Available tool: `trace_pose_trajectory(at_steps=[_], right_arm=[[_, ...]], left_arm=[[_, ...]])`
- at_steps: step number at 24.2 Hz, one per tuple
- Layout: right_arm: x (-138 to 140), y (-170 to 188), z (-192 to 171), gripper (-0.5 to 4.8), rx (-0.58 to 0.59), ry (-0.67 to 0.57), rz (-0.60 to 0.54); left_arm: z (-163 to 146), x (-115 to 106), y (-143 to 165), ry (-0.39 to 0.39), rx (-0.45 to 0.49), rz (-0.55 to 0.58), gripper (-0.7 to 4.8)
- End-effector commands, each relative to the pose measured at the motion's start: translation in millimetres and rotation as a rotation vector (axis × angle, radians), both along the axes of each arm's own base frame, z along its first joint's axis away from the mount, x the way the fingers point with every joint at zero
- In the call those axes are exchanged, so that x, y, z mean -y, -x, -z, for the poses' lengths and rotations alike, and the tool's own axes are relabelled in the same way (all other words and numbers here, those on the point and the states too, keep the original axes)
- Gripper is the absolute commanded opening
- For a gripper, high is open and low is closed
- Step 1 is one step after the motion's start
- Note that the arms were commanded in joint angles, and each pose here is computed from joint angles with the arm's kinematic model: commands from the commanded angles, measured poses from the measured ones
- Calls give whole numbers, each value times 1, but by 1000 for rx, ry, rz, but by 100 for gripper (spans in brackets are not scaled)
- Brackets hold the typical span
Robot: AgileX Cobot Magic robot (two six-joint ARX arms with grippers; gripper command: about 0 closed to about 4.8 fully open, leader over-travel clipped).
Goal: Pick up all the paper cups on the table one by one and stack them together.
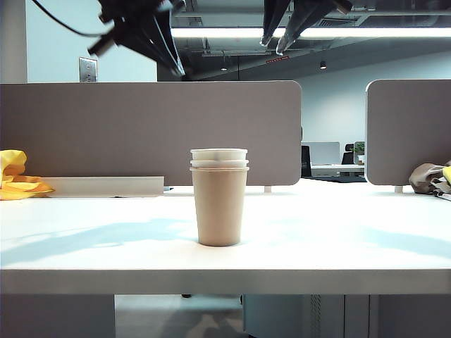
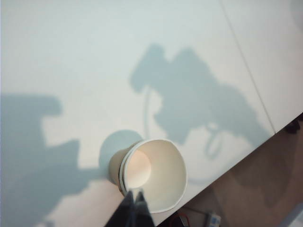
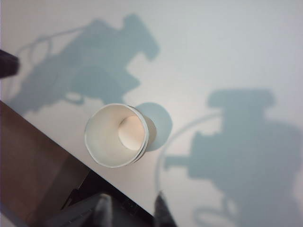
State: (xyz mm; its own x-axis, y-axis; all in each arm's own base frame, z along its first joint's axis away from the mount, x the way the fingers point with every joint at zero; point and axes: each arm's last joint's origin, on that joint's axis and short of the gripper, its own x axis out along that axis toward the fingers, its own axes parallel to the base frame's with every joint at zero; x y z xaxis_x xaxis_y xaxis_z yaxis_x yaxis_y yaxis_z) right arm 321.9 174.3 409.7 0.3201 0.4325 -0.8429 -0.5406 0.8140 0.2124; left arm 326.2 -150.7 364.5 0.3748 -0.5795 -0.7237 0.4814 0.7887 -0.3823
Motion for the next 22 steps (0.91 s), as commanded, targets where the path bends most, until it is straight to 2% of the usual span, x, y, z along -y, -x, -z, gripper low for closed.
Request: trace_pose_trajectory(at_steps=[1,6,10,12,15,20,22], right_arm=[[4,9,-14,104,47,-27,-7],[22,43,-51,104,159,-82,-14],[33,65,-74,104,257,-131,-15],[39,76,-85,101,311,-160,-18],[45,88,-97,14,366,-196,-30],[53,107,-110,8,408,-250,-79],[58,119,-118,-1,440,-284,-99]], left_arm=[[-15,-8,9,-14,64,-36,-6],[-62,-23,39,64,261,-54,-7],[-89,-34,62,64,413,-85,-6],[-100,-40,74,75,464,-97,-6],[-111,-46,88,69,521,-115,-6],[-126,-56,111,89,593,-129,-7],[-138,-62,127,120,657,-135,-6]])
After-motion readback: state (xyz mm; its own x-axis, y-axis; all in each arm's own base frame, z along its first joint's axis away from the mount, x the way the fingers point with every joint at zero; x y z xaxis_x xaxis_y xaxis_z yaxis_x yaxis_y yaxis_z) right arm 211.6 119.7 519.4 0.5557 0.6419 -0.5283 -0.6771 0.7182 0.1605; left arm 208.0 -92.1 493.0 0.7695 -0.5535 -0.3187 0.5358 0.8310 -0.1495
